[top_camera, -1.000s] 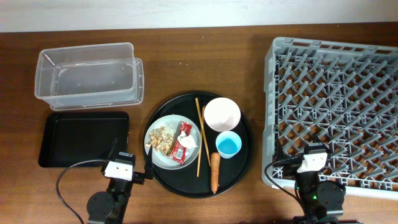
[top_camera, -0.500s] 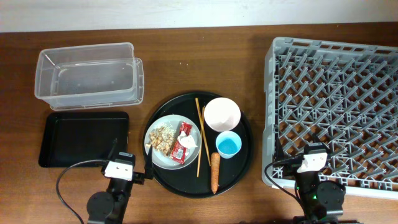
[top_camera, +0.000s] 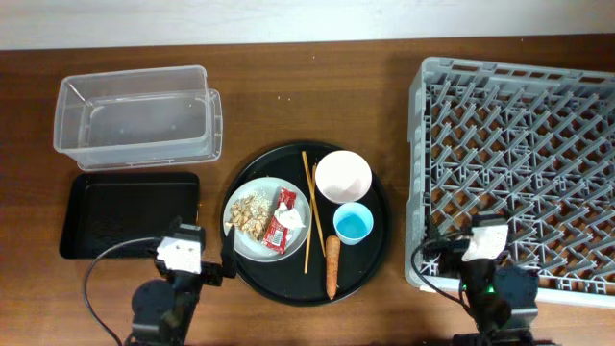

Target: Sort waste into correct bins and load items into the dishwasher rack

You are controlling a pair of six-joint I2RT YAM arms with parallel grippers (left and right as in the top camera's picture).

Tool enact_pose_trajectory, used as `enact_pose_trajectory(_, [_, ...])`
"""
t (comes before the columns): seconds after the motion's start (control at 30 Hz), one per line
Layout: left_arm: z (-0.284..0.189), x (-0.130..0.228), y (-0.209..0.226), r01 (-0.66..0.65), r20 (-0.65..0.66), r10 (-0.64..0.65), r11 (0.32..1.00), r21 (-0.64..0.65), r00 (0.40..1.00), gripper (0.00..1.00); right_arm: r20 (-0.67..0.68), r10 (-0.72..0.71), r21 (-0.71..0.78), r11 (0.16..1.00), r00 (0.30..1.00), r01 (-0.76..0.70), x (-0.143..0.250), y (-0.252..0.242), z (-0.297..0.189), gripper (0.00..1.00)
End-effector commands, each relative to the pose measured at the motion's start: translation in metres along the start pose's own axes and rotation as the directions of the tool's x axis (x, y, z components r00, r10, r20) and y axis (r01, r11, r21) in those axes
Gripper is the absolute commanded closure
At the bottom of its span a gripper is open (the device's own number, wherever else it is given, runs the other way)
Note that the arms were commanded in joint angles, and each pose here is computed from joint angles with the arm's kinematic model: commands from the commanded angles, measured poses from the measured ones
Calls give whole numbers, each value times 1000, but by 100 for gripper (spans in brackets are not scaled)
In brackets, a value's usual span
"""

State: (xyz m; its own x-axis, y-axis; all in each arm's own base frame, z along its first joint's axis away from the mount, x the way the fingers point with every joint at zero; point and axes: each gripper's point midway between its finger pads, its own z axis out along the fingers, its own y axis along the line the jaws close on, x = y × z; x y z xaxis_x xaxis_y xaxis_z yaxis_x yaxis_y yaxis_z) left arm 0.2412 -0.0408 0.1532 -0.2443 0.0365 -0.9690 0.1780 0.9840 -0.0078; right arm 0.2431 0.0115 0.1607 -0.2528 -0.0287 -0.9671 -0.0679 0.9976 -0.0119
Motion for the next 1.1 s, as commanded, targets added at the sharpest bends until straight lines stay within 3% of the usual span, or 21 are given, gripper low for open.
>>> enact_pose_trajectory(0.0, [-3, -40, 1, 15, -83, -16, 1000, -8, 996, 1, -92, 14, -12, 1000, 996, -15, -39, 1, -2, 2])
enact_pose_trajectory(0.13, [10, -60, -1, 25, -324, -24, 1000, -1, 946, 1, -295, 25, -13, 999, 955, -30, -59, 0, 4, 2])
enact_pose_trajectory(0.23, [4, -60, -9, 58, -526, -32, 998, 35, 850, 1, -444, 31, -12, 999, 895, -41, -61, 0, 1, 2])
enact_pose_trajectory(0.3, [6, -60, -9, 62, -558, -33, 998, 32, 829, 1, -487, 33, -11, 999, 873, -44, -58, 0, 1, 2])
enact_pose_trajectory(0.4, [31, -89, -24, 112, -446, -52, 987, 111, 894, 1, -504, 34, -10, 999, 863, -45, -54, 0, -2, 2])
enact_pose_trajectory(0.47, [61, -64, -33, 150, -529, -68, 982, 113, 846, 1, -504, 34, -10, 999, 863, -45, -54, 0, -2, 2])
enact_pose_trajectory(0.57, [89, 14, -71, 138, -733, 38, 974, 178, 679, 1, -504, 34, -10, 999, 863, -45, -54, 0, -2, 2])
enact_pose_trajectory(0.7, [100, 80, -96, 78, -834, 146, 972, 220, 533, 1, -545, 36, -9, 999, 838, -49, -44, 0, 4, 2])
enact_pose_trajectory(0.77, [103, 82, -105, 71, -824, 169, 967, 245, 541, 8, -571, 37, -8, 999, 820, -51, -38, 0, 6, 2])
enact_pose_trajectory(0.87, [109, 79, -118, 7, -789, 221, 962, 274, 574, 8, -580, 37, -8, 999, 814, -51, -35, 0, 8, 2])
enact_pose_trajectory(0.97, [109, 86, -133, -17, -778, 266, 950, 312, 570, 11, -580, 37, -8, 999, 814, -51, -35, 0, 8, 2])
enact_pose_trajectory(1.07, [111, 100, -134, -46, -789, 285, 949, 311, 544, 26, -580, 37, -8, 999, 814, -51, -35, 0, 8, 2])
